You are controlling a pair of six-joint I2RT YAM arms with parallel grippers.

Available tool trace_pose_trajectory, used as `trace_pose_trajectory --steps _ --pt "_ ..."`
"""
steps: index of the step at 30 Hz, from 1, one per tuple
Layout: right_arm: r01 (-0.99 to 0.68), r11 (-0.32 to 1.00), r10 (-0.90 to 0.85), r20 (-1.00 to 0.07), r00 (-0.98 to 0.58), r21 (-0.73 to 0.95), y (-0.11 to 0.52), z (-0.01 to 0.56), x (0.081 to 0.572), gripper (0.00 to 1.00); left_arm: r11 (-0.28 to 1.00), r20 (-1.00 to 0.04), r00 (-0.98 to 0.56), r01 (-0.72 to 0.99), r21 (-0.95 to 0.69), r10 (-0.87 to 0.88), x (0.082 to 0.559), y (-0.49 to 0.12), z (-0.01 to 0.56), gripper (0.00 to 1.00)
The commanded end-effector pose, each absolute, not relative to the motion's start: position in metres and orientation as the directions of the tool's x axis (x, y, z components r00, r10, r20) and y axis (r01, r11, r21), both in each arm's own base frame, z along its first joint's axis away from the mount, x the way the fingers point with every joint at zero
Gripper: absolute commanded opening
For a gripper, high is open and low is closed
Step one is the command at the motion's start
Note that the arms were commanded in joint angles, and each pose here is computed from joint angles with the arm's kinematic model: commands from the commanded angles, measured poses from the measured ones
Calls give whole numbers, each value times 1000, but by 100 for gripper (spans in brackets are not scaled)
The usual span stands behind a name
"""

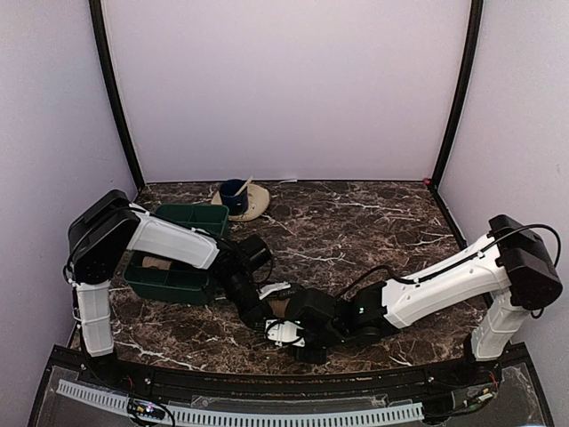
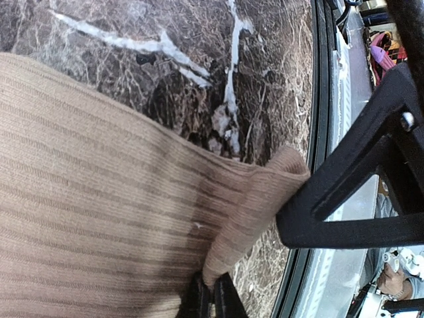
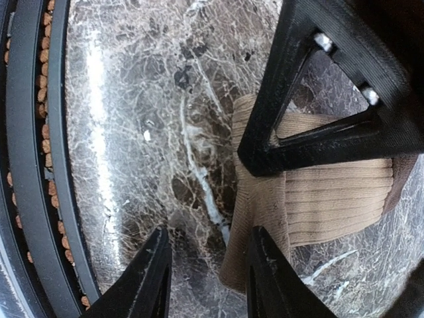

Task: Roll the socks
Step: Roll the sock at the center of the board.

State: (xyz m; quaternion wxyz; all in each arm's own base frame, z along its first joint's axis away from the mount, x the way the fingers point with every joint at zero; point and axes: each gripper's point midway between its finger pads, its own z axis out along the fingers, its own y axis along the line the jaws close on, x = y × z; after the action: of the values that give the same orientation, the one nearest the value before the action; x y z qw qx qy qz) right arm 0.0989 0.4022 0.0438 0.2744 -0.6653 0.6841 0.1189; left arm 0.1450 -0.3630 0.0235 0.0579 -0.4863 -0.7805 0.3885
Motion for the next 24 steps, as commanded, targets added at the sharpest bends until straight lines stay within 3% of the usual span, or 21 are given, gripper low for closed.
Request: trace_pose_trajectory --steps 1,24 --pt "-970 77 -837 -543 63 -233 414 47 100 36 232 -253 -516 699 -677 818 142 -358 22 3" --pt "-968 103 -870 -493 24 -229 395 27 126 36 239 -227 -516 686 -688 826 140 -356 16 3"
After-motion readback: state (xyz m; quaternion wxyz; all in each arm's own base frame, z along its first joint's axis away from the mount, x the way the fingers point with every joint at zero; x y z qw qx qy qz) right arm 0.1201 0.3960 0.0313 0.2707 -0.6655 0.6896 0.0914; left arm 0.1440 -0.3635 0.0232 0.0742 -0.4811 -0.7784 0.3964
